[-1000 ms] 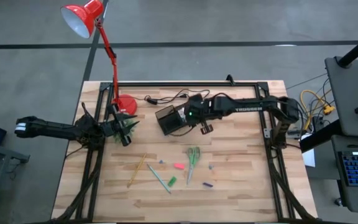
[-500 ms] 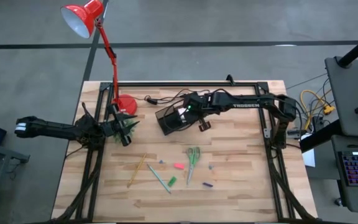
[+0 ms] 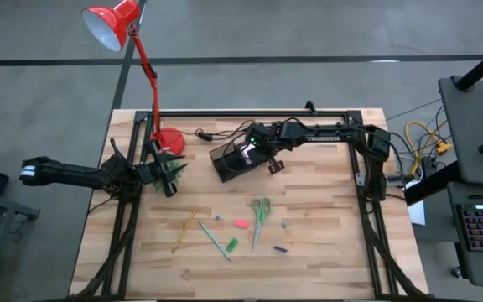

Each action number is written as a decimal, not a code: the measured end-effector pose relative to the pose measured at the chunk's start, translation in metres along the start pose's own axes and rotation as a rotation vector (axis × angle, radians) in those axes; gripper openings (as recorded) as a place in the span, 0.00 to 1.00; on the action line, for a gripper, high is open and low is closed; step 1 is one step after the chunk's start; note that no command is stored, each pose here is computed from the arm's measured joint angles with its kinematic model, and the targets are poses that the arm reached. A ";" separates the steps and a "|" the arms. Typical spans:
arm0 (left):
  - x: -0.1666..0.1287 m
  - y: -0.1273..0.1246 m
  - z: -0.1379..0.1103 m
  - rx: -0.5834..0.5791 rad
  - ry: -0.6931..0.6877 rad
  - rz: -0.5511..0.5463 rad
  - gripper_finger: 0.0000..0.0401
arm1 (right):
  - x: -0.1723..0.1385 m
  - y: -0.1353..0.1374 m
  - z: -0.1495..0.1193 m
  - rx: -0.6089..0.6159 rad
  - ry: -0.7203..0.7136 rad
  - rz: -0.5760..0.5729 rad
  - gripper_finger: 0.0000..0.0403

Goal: Pick and place office supplies into organizer
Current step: Put the pink sticky note into the black desk organizer, then put the right blue binder clip into the black desk organizer

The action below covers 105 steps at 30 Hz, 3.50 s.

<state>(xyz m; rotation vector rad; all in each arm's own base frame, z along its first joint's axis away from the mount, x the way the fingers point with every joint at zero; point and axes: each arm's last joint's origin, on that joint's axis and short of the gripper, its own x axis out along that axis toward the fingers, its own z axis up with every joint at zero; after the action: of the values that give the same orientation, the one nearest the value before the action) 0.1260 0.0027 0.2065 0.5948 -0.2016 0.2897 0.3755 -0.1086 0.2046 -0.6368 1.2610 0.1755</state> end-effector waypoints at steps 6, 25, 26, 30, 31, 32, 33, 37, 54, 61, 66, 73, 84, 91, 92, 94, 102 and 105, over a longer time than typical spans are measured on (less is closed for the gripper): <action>0.000 0.000 0.000 0.000 0.000 0.000 0.24 | 0.014 -0.001 -0.002 -0.006 0.015 0.016 0.02; 0.000 0.000 0.000 0.000 0.000 0.000 0.24 | 0.018 -0.005 -0.002 0.044 0.012 -0.009 0.02; 0.000 0.000 0.000 0.000 0.000 0.000 0.24 | 0.018 -0.005 -0.002 0.045 0.008 -0.013 0.02; 0.000 0.000 0.000 0.000 0.000 0.000 0.24 | 0.018 -0.005 -0.002 0.045 0.007 -0.014 0.04; 0.000 0.000 0.000 0.000 0.000 0.000 0.24 | 0.018 -0.005 -0.002 0.045 0.007 -0.014 0.05; 0.000 0.000 0.000 0.000 0.000 0.000 0.24 | 0.018 -0.005 -0.002 0.045 0.007 -0.014 0.07; 0.000 0.000 0.000 0.000 0.000 0.000 0.24 | 0.018 -0.005 -0.002 0.045 0.007 -0.014 0.09; 0.000 0.000 0.000 0.000 0.000 0.000 0.24 | 0.018 -0.005 -0.002 0.047 0.007 -0.015 0.18; 0.000 0.000 0.000 0.000 0.000 0.000 0.24 | 0.005 0.001 0.008 0.277 0.058 -0.130 0.41; 0.000 0.000 0.000 0.000 0.000 0.000 0.24 | -0.020 0.019 0.028 0.380 -0.023 -0.139 0.38; 0.000 0.000 0.000 0.001 0.000 0.000 0.24 | -0.033 0.042 0.044 0.407 -0.049 -0.111 0.37; 0.000 0.000 0.000 0.000 0.000 0.000 0.24 | -0.042 0.086 0.061 0.397 0.018 -0.014 0.36; 0.000 0.000 0.000 0.001 0.000 0.000 0.24 | -0.058 0.148 0.082 0.321 -0.015 0.417 0.31; 0.000 0.000 0.000 0.000 0.000 0.000 0.24 | -0.063 0.175 0.092 0.375 -0.001 0.330 0.29; 0.000 0.000 0.000 0.001 0.000 0.000 0.24 | -0.063 0.179 0.092 0.371 0.004 0.328 0.30; 0.000 0.000 0.000 0.000 0.000 0.000 0.24 | -0.062 0.187 0.091 0.343 0.015 0.333 0.31; 0.000 0.000 0.000 0.000 0.000 0.000 0.24 | -0.040 0.214 0.077 0.287 0.065 0.322 0.42; 0.000 0.000 0.000 0.001 0.000 0.000 0.24 | -0.037 0.215 0.074 0.309 0.080 0.294 0.46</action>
<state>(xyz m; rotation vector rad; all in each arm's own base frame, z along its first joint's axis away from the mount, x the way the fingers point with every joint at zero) 0.1260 0.0027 0.2065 0.5952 -0.2011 0.2900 0.3267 0.1148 0.1753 -0.1925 1.4210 0.1945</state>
